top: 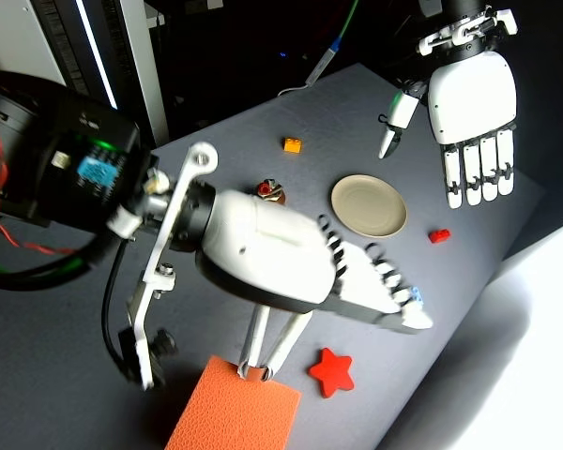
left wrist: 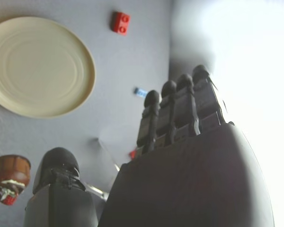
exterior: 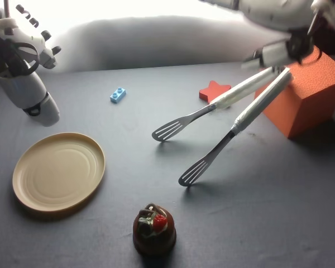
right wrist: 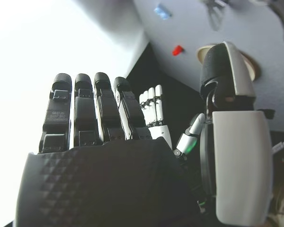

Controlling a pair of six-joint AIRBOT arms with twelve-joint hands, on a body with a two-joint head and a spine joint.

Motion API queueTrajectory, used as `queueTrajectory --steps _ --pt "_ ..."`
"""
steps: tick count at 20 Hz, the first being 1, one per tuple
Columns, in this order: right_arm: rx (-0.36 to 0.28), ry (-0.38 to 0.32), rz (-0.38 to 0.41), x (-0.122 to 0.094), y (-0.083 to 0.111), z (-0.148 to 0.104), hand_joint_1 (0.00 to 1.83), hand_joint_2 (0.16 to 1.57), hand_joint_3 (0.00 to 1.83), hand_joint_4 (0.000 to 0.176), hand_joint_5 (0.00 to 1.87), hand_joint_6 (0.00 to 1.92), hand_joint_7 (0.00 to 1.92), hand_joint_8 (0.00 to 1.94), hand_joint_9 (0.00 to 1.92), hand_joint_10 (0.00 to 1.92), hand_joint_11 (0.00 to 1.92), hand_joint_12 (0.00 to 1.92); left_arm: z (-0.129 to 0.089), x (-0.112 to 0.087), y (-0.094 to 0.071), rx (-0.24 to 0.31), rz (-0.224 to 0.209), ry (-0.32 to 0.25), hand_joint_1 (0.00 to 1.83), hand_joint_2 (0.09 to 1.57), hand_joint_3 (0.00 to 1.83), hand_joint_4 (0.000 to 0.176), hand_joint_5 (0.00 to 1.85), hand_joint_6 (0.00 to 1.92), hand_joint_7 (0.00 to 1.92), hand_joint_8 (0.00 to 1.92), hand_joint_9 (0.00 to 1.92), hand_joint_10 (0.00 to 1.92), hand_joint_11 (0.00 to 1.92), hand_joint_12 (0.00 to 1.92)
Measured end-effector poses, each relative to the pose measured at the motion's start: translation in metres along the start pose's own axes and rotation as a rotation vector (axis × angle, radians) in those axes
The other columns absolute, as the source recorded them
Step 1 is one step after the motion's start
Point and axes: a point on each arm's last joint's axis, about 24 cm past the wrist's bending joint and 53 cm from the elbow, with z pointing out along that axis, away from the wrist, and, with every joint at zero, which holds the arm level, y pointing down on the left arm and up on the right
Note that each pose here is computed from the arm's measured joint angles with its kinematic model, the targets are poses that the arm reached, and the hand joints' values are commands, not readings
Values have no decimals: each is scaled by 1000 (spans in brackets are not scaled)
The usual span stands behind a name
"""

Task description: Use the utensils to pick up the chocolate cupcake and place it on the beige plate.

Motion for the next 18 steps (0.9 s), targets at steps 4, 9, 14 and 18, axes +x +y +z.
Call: queueTrajectory --steps 4,9,14,18 --pt "-52 -25 -1 12 8 -9 764 981 0 0 0 0 0 0 0 0 0 0 -1 1 1 0 -1 1 134 1043 1 0 59 2 22 3 0 0 0 0" --pt "-22 106 192 25 9 -1 691 964 0 0 0 0 0 0 0 0 0 0 -1 1 0 1 0 1 144 1039 0 0 82 7 37 6 7 2 6 3" --pt "-8 290 342 50 23 -2 603 989 0 0 0 0 0 0 0 0 0 0 -1 1 1 0 -1 1 164 1040 0 0 65 0 34 3 11 4 0 0" --pt "-2 309 345 55 23 -4 590 1001 4 0 0 0 0 0 0 0 0 0 -1 2 1 0 0 2 114 1046 3 0 33 0 20 0 13 1 3 3"
